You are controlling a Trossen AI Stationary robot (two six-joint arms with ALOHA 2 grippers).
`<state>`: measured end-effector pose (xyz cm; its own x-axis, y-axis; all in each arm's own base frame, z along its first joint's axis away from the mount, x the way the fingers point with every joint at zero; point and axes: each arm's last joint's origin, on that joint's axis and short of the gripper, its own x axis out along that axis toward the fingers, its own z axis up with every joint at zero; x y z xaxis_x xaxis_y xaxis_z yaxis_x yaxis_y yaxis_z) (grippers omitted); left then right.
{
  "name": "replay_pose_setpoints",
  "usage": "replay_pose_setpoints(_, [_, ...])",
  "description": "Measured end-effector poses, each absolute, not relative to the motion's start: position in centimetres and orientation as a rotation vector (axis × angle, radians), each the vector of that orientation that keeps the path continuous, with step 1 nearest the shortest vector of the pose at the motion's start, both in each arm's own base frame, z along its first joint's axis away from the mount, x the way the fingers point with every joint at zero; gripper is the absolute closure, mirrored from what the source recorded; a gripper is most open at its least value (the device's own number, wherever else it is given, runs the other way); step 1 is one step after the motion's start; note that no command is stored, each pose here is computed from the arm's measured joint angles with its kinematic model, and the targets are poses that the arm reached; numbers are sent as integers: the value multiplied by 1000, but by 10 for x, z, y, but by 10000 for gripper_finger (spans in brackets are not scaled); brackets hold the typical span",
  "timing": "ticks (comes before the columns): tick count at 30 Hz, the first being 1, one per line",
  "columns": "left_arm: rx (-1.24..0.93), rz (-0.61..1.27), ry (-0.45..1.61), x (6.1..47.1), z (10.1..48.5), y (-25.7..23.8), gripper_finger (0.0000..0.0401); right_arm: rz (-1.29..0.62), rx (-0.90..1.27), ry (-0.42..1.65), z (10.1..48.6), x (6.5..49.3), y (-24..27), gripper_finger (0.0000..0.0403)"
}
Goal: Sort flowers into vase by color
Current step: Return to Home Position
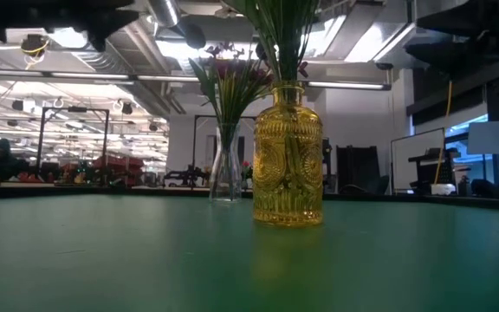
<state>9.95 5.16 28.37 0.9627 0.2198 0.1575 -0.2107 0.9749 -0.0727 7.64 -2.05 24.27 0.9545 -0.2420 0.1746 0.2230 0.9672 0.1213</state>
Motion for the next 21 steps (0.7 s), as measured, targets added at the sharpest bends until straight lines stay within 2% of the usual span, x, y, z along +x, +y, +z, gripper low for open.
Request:
replay_pose_setpoints(4, [-78,197,-160,94,266,47,234,-265,106,-184,240,71,-20,72])
replay_pose_setpoints(9, [-114,195,-180,92,235,46,234,-192,108,-161,227,78,-20,72])
replay_pose_setpoints(13, [-157,186,-217,93,206,47,234,-267,115,-160,206,85,-24,82])
replay_pose_setpoints(17, [-211,205,-188,94,184,48,234,-338,121,-129,179,92,-28,123])
replay_pose_setpoints(21, [-234,224,-127,95,178,49,234,-310,111,-139,178,93,-27,185])
